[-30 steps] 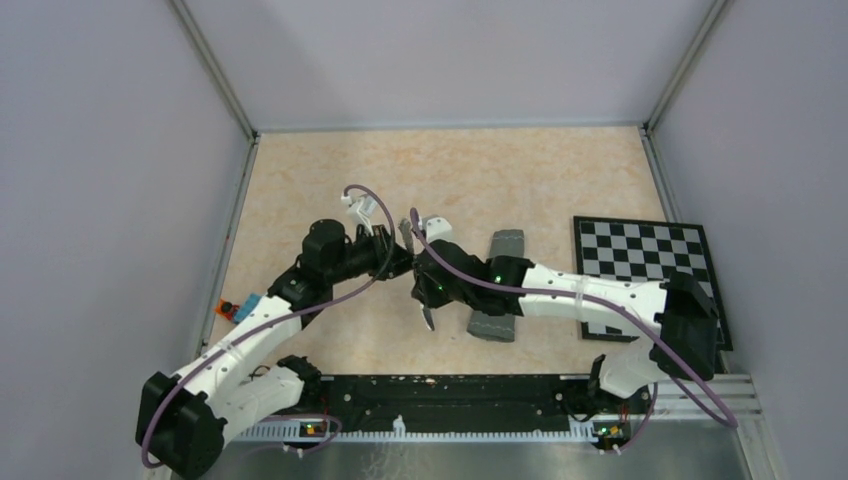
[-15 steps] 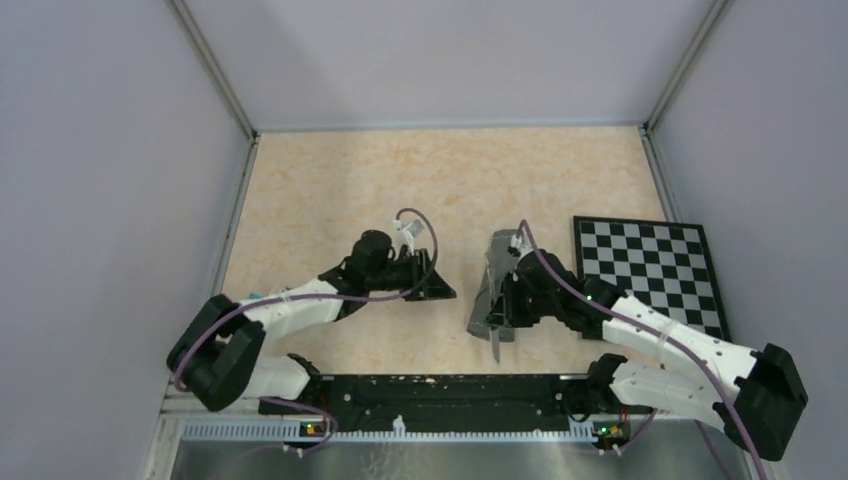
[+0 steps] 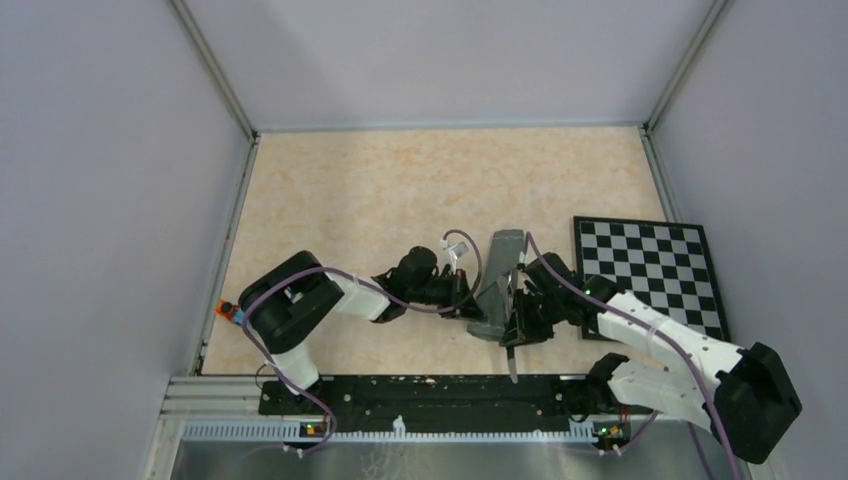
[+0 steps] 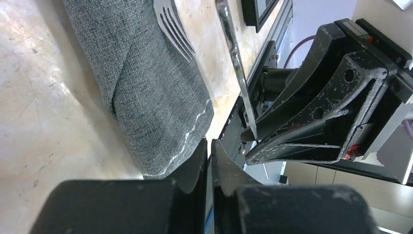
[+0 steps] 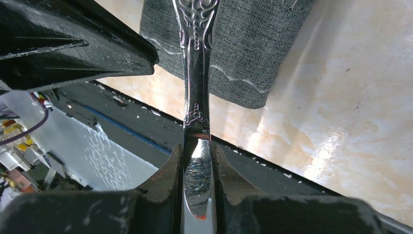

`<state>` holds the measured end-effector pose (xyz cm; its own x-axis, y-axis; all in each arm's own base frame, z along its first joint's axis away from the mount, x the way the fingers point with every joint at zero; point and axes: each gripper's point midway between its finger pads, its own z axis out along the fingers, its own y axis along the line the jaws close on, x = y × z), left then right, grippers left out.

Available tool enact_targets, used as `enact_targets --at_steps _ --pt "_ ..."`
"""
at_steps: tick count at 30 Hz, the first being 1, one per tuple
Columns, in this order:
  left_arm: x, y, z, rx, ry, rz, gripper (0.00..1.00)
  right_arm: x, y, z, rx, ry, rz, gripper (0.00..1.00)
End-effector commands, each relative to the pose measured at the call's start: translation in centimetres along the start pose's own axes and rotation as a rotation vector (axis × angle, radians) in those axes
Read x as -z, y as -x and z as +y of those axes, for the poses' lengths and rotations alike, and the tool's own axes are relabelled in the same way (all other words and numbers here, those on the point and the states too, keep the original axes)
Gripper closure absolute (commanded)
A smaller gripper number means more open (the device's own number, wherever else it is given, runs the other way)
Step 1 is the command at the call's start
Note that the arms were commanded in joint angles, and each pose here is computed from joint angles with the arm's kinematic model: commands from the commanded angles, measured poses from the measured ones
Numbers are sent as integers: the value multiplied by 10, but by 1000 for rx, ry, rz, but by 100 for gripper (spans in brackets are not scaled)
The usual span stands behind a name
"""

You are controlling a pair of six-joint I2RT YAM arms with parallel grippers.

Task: Fold the napkin into a case and place the utensils inside
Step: Insert the knife into the folded napkin.

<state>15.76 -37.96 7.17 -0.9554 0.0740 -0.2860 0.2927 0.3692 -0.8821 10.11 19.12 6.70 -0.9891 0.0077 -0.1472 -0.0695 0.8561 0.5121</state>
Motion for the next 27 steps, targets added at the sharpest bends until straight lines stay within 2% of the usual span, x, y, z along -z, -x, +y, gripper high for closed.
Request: enact_targets --at_steps 1,13,27 --pt "-10 12 -19 -61 -79 -38 92 1 0 2 6 15 27 100" --pt "-19 -6 -3 -66 -26 -2 95 -18 6 -5 5 -56 107 100" --pt "-16 -24 15 4 -22 -5 100 -29 43 -1 -19 -93 53 100"
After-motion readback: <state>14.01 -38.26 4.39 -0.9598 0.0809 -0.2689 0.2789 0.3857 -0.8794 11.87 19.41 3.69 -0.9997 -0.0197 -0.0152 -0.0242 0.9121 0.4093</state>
